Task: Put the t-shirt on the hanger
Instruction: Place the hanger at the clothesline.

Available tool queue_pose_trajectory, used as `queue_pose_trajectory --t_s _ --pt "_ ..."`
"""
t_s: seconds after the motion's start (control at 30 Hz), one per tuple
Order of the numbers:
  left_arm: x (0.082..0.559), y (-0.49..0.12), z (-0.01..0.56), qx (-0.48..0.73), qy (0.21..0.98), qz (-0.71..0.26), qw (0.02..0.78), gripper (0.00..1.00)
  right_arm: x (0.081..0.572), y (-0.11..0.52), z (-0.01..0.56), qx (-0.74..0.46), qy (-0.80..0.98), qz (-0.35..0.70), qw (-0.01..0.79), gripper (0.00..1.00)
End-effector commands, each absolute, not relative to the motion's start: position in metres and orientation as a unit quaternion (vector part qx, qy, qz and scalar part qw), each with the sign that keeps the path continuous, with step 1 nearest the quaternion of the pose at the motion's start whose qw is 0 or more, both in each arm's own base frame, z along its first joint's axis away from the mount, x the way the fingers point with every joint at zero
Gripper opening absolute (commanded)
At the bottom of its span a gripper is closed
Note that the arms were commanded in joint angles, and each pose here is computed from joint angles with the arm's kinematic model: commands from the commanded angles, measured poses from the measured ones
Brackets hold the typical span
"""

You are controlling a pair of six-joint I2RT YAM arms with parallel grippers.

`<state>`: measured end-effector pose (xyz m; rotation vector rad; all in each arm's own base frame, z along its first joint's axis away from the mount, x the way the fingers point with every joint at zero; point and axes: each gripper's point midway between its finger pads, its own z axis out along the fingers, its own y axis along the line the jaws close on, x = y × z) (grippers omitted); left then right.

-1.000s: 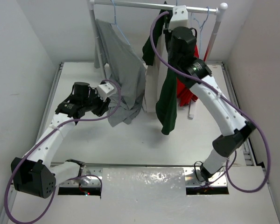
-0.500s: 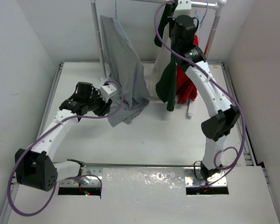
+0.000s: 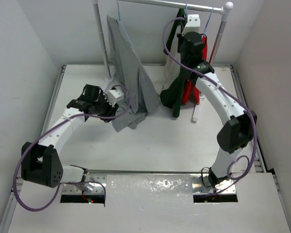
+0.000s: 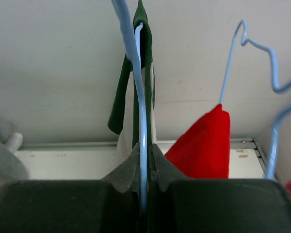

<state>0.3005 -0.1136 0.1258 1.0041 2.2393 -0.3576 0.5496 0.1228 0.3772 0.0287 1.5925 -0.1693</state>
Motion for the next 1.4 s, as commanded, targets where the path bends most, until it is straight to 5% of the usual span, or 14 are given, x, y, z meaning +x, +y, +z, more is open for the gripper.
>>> queue_pose_trajectory --t_s 0.0,0.07,0.1,0.2,0.33,0.47,0.8,0.97,1.17,1.37 --pt "0.311 -0.119 0.146 0.390 0.839 -0.142 0.352 0.36 0.534 0.120 0.392 0.032 0.701 -0.041 0.711 0.09" --pt "0.311 -0.118 0.147 0.390 0.838 -0.142 0.354 0.36 0.522 0.131 0.398 0.013 0.701 -0.001 0.713 0.34" --pt "0.310 -0.118 0.145 0.389 0.839 -0.141 0.354 0.36 0.516 0.137 0.391 0.000 0.708 0.013 0.706 0.54" --pt "0.308 -0.118 0.153 0.394 0.831 -0.141 0.366 0.36 0.492 0.155 0.398 -0.029 0.702 0.074 0.707 0.80" --pt "0.305 -0.119 0.160 0.392 0.822 -0.141 0.388 0.37 0.455 0.173 0.412 -0.068 0.696 0.115 0.706 0.99" --pt "0.311 -0.108 0.169 0.373 0.827 -0.116 0.405 0.37 0.395 0.186 0.426 -0.120 0.697 0.179 0.684 0.99" --pt "0.333 -0.067 0.180 0.269 0.843 -0.044 0.464 0.38 0.268 0.153 0.248 -0.143 0.801 0.208 0.543 0.99" --pt "0.344 -0.022 0.189 0.188 0.852 -0.007 0.489 0.47 0.229 0.135 0.168 -0.151 0.853 0.188 0.464 0.99" --pt "0.370 0.007 0.139 0.162 0.896 -0.018 0.414 0.57 0.219 0.090 0.102 -0.059 0.905 0.087 0.411 0.99" --pt "0.406 -0.014 0.142 0.201 0.878 -0.071 0.430 0.79 0.242 0.054 0.081 0.007 0.909 -0.023 0.415 0.99"
